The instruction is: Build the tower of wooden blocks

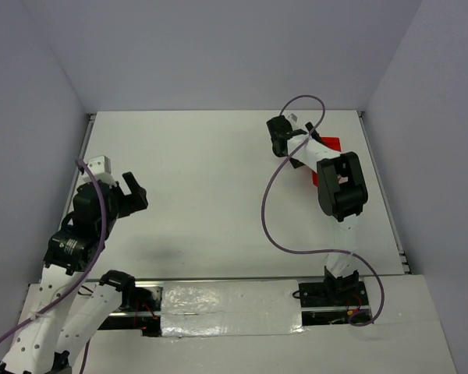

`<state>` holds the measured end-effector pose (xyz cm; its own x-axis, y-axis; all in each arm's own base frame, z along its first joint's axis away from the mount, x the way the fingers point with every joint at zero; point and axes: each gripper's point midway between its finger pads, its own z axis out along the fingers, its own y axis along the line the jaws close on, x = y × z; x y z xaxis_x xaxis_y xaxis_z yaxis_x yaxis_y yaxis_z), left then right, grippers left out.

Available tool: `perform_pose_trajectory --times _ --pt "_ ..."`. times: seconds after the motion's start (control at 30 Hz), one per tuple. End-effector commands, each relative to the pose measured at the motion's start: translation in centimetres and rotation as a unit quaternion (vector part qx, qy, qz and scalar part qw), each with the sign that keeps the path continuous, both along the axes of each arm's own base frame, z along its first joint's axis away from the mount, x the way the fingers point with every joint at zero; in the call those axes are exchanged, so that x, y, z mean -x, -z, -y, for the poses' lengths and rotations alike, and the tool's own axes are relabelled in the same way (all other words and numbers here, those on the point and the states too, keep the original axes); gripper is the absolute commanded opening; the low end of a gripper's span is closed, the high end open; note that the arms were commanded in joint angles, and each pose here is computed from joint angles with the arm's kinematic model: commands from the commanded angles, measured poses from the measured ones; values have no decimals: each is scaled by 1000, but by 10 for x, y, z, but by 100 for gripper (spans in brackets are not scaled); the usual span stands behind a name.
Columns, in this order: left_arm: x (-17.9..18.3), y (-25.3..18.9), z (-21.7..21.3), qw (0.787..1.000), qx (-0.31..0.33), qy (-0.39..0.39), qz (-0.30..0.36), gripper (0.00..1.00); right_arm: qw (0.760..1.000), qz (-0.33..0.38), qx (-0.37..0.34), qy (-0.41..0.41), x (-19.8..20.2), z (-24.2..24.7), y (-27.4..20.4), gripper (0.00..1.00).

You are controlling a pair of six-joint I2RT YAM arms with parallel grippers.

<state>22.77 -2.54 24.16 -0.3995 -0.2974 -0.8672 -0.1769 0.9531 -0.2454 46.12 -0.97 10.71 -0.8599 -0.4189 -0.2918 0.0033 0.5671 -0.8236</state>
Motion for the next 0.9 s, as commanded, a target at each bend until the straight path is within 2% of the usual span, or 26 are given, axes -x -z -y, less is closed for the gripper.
perform_pose_trajectory --times 0.0,0.07,0.13,0.2,0.27,0.3,0.37,0.4,0.5,0.6,0.67,0.8,0.87 --pt "-7 -5 2 1000 -8 7 13 99 998 -4 -54 -8 3 -15 5 100" --pt "-8 -4 4 1000 -9 13 11 99 997 21 -78 -13 3 -18 -14 100" --pt "-8 -3 6 1000 -9 19 8 100 991 47 -125 -20 2 -26 -26 100" --pt "-9 -3 10 1000 -8 29 8 99 976 102 -194 -16 1 -23 -60 100" --pt "-9 -2 12 999 -8 36 7 99 936 145 -322 -5 -3 -33 -72 100" --pt "-9 -1 13 999 -9 39 4 100 913 170 -370 16 -2 -8 -86 100" --pt "-9 -1 15 999 -11 42 3 100 864 165 -476 18 -4 -14 -87 100" --pt "-10 0 16 999 -11 45 1 99 855 170 -487 53 -3 10 -85 100" --pt "-11 1 17 999 -12 50 -2 99 851 145 -501 63 -5 19 -70 100" --pt "-12 2 19 999 -13 53 -3 100 852 131 -503 64 -6 23 -58 100" --pt "-12 3 19 998 -13 53 -5 99 845 125 -516 69 -10 28 -48 100" --pt "-14 7 21 998 -15 59 -14 99 815 108 -566 60 -16 22 -37 100" --pt "-15 7 21 998 -16 60 -15 99 814 105 -567 63 -17 22 -32 100"
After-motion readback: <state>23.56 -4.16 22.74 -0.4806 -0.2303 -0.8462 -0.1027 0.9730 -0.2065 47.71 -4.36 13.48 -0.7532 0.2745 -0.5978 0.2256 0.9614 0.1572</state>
